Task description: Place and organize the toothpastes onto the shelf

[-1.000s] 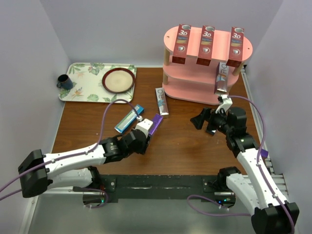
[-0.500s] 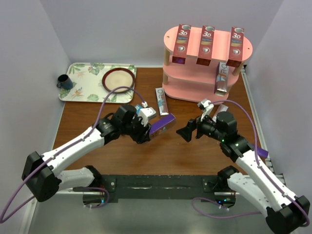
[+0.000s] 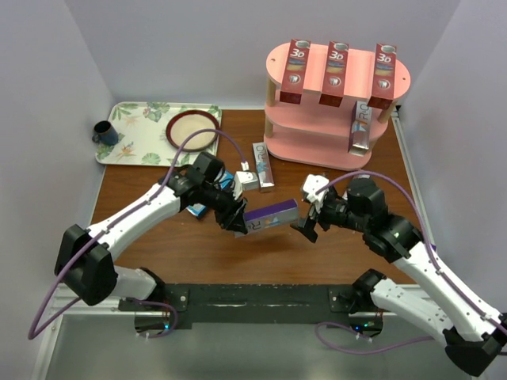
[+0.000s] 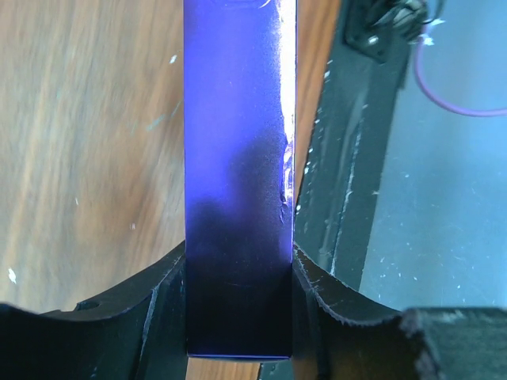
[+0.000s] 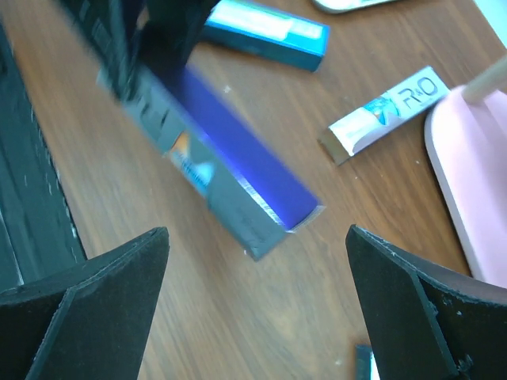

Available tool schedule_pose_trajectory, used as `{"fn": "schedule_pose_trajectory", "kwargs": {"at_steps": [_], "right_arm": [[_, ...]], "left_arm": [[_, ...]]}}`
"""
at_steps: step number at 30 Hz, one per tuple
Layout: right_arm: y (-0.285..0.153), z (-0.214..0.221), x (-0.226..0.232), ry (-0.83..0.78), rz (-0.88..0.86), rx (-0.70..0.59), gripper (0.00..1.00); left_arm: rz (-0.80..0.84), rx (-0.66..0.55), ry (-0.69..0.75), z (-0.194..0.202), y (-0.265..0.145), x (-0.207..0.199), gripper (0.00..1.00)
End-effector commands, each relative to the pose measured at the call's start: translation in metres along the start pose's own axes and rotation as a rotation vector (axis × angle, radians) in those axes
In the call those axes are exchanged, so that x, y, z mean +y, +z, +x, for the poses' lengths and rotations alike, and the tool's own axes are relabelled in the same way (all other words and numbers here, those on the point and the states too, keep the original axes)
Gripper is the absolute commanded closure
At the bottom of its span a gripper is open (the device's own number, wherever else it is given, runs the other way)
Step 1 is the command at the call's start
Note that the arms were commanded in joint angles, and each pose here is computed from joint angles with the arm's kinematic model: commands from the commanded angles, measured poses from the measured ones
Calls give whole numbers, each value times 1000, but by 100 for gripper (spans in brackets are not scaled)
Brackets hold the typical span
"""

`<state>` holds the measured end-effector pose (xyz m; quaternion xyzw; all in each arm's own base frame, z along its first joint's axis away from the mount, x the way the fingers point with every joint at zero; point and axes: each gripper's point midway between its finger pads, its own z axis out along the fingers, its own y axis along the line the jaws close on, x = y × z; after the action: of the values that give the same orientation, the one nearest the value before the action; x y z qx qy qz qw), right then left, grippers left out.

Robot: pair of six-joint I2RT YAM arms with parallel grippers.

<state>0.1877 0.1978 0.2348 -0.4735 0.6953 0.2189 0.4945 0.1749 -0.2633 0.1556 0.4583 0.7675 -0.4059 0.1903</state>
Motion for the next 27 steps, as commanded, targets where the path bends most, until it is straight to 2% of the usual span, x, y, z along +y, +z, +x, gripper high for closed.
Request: {"fn": "schedule_pose_trajectory", "kwargs": {"at_steps": [1, 3, 11, 20, 27], "right_arm": [[-7, 4, 1, -190, -6, 44, 1], [-5, 2, 2, -239, 0, 54, 1], [10, 22, 10, -443, 25, 234, 1], [19, 21, 12, -625, 104, 279, 2], [21, 18, 5, -713, 169, 286, 10]], "left_arm": [[99, -42, 88, -26, -11, -19, 66], [104, -39, 95, -29, -14, -20, 66], [152, -49, 121, -39, -21, -32, 66], [204, -48, 132, -36, -23, -42, 66], [236, -45, 129, -34, -21, -44, 66]]}}
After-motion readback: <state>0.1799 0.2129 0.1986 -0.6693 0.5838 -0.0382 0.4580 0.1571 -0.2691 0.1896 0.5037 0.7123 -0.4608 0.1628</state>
